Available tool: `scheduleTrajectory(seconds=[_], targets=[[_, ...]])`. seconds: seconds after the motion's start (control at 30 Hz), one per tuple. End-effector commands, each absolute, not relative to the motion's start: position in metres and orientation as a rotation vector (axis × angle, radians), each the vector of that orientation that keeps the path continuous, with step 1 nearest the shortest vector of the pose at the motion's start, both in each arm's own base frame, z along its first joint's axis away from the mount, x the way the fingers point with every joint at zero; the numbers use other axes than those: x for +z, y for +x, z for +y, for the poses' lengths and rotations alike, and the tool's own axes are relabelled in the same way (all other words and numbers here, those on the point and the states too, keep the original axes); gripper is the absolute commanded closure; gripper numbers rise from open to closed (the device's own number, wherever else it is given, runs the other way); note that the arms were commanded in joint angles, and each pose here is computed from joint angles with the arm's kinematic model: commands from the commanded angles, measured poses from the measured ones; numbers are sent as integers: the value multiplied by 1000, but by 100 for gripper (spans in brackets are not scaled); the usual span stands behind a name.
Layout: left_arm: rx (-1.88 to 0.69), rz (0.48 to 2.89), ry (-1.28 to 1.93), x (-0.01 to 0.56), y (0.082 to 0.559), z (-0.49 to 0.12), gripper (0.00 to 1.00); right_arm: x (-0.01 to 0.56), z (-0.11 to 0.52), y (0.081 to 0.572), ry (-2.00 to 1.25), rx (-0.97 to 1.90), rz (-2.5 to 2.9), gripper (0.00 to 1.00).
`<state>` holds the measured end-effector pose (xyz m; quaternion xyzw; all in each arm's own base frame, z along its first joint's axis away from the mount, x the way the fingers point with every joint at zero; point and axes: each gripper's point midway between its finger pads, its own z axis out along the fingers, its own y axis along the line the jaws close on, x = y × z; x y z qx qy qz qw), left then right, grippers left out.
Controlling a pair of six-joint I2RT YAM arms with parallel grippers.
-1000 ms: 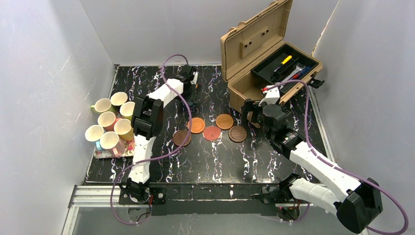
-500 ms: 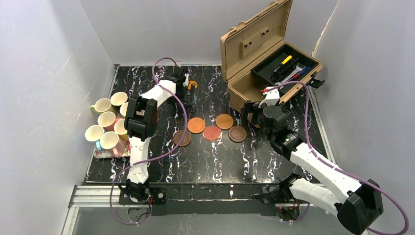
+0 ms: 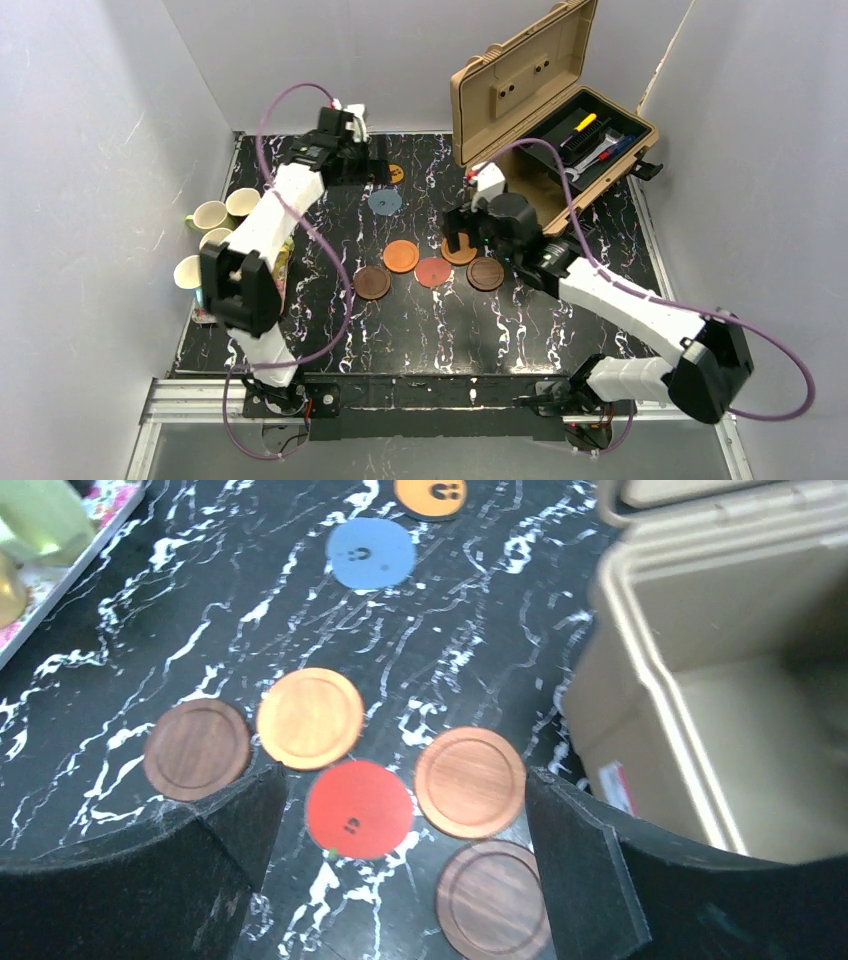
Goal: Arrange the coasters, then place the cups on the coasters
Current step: Move the coaster to the center of the board.
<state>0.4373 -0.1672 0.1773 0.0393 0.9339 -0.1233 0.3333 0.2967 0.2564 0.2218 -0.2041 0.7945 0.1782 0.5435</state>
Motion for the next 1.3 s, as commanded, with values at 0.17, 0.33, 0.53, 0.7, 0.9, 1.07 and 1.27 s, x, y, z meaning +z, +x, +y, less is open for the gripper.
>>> scheduleTrajectory(seconds=[0.17,0.33,0.53,0.7,0.9,1.07,1.27], targets=[[-173,2113,-200,255,408,-55,2,216,351,326,-573,398,1984,7],[-8,2052,-272,266,395,-13,2,188,397,357,-624,364,2089,5],[153,2007,-231,274,386,-2,2,140,442,393,-697,309,2134,1],[92,1967,-207,277,385,-14,2,119,457,430,-689,254,2134,1],[96,1941,-197,279,383,-13,2,99,460,460,-684,264,2098,1],[73,1934,-170,281,382,-20,2,85,458,479,-665,282,2081,1],[79,1937,-155,280,382,-23,2,75,465,492,-661,398,2064,1]])
